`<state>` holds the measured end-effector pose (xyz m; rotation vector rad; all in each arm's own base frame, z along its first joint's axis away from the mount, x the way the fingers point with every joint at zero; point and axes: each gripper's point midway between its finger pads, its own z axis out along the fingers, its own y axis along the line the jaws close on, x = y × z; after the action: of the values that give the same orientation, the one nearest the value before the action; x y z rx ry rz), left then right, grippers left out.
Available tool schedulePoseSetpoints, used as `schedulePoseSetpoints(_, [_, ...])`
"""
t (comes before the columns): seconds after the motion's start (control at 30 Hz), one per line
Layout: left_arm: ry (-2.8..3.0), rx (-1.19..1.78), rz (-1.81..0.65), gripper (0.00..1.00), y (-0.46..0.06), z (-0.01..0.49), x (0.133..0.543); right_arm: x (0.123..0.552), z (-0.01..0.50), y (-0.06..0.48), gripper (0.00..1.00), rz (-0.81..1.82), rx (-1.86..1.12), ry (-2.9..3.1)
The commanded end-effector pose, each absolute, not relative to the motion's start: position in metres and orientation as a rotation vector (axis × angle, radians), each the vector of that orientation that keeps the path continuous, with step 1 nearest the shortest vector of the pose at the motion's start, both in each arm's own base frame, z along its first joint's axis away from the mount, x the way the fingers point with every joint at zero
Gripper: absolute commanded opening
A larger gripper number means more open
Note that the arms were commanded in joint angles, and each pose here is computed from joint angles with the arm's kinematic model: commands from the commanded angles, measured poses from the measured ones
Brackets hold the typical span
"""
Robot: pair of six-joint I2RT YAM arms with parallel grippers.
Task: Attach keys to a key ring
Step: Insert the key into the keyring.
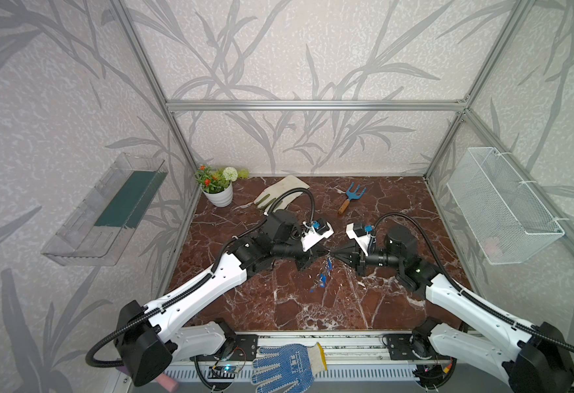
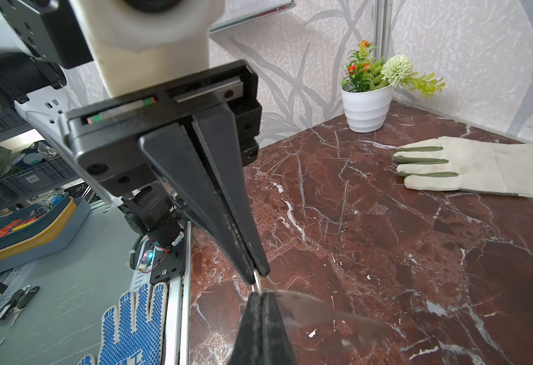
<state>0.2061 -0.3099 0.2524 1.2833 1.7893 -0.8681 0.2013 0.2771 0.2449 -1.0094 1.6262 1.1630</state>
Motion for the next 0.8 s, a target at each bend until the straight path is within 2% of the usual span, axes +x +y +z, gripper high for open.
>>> schedulePoseSetpoints(0.0, [1.748,1.323,-0.903,0.00,-0.315,0.260,0.201,0.201,0.269,0.280,0.00,1.157,-1.020,1.540])
schedulePoseSetpoints(0.13, [1.731,1.285,-0.882,0.00,-0.314,0.262,0.205,0.204,0.268,0.279,0.02,1.148,-0.995,1.555])
schedulePoseSetpoints(0.2, [1.697,1.235,-0.863,0.00,-0.313,0.267,0.211,0.209,0.269,0.277,0.16,1.132,-0.961,1.567])
schedulePoseSetpoints(0.33, [1.607,1.101,-0.865,0.00,-0.311,0.283,0.219,0.218,0.272,0.265,0.24,1.096,-0.840,1.587])
schedulePoseSetpoints(0.5, [1.486,0.921,-0.895,0.00,-0.308,0.311,0.230,0.224,0.277,0.250,0.30,1.122,-0.701,1.581])
schedulePoseSetpoints(0.77, [1.246,0.744,-1.009,0.00,-0.312,0.348,0.232,0.226,0.285,0.251,0.30,1.252,-0.615,1.595])
